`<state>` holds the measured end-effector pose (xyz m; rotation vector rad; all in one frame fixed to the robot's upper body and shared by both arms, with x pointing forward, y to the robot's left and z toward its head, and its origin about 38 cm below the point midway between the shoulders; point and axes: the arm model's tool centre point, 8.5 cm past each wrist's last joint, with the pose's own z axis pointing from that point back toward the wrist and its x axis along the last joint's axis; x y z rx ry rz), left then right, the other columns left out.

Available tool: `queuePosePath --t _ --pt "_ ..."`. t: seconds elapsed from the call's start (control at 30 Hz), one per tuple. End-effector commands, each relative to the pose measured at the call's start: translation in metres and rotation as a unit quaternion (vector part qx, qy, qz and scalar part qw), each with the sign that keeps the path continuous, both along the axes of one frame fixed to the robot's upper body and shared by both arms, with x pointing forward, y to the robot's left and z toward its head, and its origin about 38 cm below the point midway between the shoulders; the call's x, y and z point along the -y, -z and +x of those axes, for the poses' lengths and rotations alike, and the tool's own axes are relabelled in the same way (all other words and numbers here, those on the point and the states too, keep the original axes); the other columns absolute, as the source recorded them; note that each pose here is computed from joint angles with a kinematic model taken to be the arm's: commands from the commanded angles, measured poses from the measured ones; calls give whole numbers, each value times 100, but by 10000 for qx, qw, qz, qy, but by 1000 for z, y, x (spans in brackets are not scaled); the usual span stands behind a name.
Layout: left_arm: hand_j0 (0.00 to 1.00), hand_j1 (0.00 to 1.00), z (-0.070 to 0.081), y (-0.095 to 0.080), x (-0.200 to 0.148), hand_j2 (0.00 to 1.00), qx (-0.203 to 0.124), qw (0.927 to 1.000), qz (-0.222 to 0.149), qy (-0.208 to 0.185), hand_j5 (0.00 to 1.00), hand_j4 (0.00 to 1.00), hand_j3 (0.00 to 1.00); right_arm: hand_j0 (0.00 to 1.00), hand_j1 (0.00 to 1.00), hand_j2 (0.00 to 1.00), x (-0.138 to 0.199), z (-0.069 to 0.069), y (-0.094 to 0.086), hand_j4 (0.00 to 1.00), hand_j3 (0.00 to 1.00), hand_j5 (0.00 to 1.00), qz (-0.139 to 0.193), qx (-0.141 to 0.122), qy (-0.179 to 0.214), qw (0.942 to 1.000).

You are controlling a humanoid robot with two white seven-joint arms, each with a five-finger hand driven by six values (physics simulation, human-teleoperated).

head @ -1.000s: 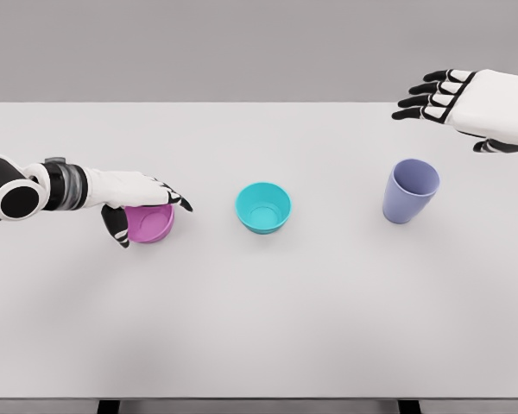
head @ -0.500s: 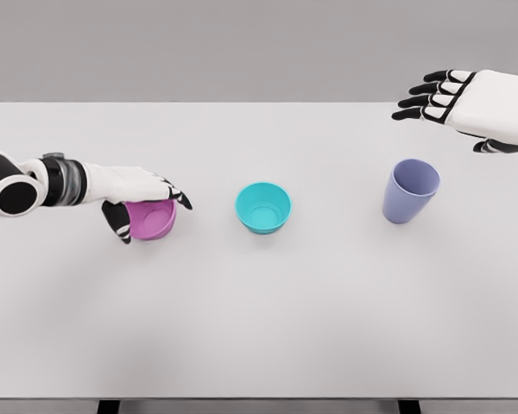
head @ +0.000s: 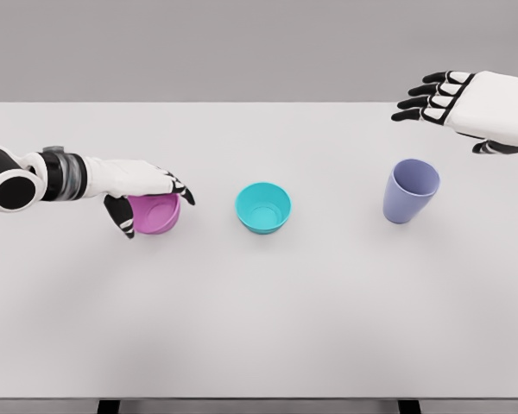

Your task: Stacking bowl and cup with both arms

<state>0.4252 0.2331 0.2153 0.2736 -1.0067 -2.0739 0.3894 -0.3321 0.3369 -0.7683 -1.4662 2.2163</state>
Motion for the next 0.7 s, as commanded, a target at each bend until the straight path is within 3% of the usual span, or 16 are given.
queuePosePath --t 0.0,0.67 --pt "86 86 0 -2 1 86 24 10000 -23 12 86 86 86 100 100 100 0 0 0 100 100 100 18 -6 8 10000" --pt "86 86 2 -14 14 86 175 9996 -166 152 86 86 86 100 100 100 1 0 -3 100 100 100 20 22 11 10000"
